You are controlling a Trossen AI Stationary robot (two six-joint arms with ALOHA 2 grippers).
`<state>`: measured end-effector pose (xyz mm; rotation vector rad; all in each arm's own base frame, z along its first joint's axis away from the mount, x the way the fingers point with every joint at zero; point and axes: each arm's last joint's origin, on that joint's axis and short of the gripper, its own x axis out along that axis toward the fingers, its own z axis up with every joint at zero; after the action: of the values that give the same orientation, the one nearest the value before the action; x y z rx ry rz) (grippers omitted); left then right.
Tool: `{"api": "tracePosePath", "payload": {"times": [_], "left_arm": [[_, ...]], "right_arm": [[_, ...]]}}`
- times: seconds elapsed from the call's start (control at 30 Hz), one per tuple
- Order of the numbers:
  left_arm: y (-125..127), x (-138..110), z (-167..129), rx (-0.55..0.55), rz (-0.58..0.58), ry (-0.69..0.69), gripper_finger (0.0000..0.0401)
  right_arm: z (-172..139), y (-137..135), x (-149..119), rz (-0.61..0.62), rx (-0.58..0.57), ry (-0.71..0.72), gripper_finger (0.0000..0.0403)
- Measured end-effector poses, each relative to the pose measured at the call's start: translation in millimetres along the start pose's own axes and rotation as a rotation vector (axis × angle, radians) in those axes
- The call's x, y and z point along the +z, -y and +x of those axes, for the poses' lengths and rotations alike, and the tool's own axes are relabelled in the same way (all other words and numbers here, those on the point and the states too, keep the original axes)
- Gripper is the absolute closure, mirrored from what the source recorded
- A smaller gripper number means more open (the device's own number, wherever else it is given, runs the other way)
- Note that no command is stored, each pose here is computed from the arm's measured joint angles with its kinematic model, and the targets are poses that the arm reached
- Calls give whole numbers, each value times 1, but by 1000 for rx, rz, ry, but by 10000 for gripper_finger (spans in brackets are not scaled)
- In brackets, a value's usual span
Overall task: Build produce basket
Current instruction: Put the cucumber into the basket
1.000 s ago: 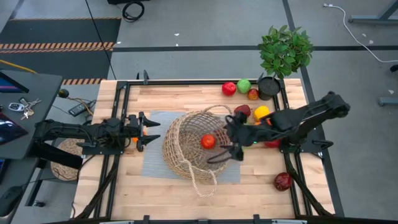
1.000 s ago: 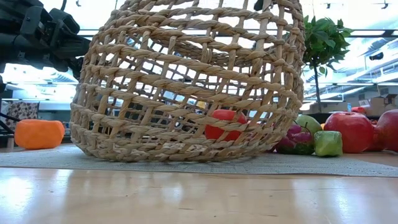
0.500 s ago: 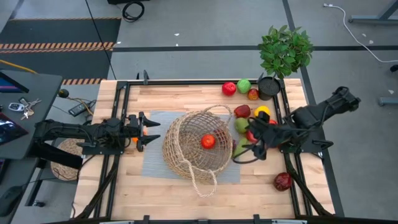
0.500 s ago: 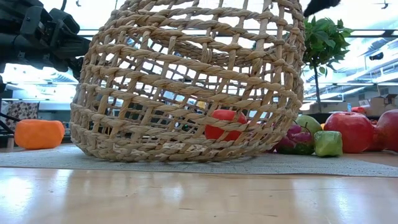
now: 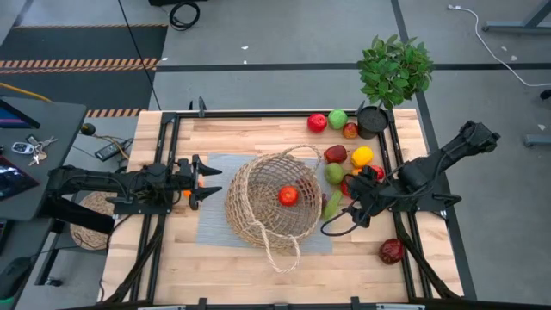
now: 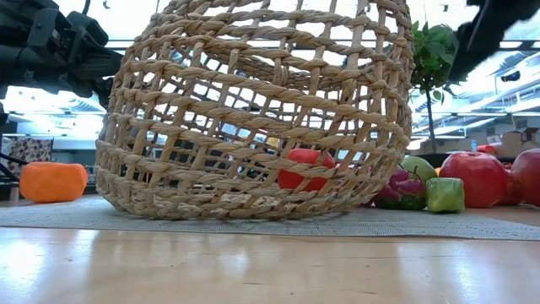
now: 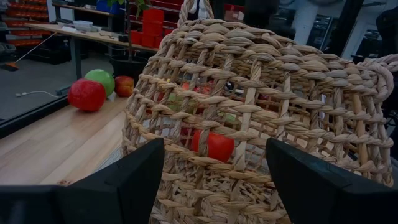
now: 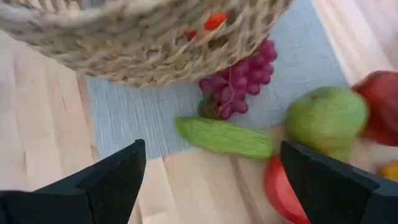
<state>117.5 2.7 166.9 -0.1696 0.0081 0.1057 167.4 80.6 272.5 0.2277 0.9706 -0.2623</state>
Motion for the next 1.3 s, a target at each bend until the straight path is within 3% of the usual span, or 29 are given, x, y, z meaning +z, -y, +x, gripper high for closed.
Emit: {"api": "tracePosePath", "payload": {"times": [0.1,0.23,0.57,0.93,1.3], "left_arm": [[0,0,0,0,0,-1,115],[0,0,0,0,0,-1,115],[0,0,0,0,0,-1,115],[0,0,0,0,0,0,115],[0,0,0,0,0,-1,115]], "right_arm": [[22,-5,-8,-10,54,17,29],[49,-8,-20,-118,61,26,30],[92,-3,-29,-473,-46,-80,30],[127,18,-19,-556,-47,-237,44],[148,24,-20,-613,0,-337,121]]}}
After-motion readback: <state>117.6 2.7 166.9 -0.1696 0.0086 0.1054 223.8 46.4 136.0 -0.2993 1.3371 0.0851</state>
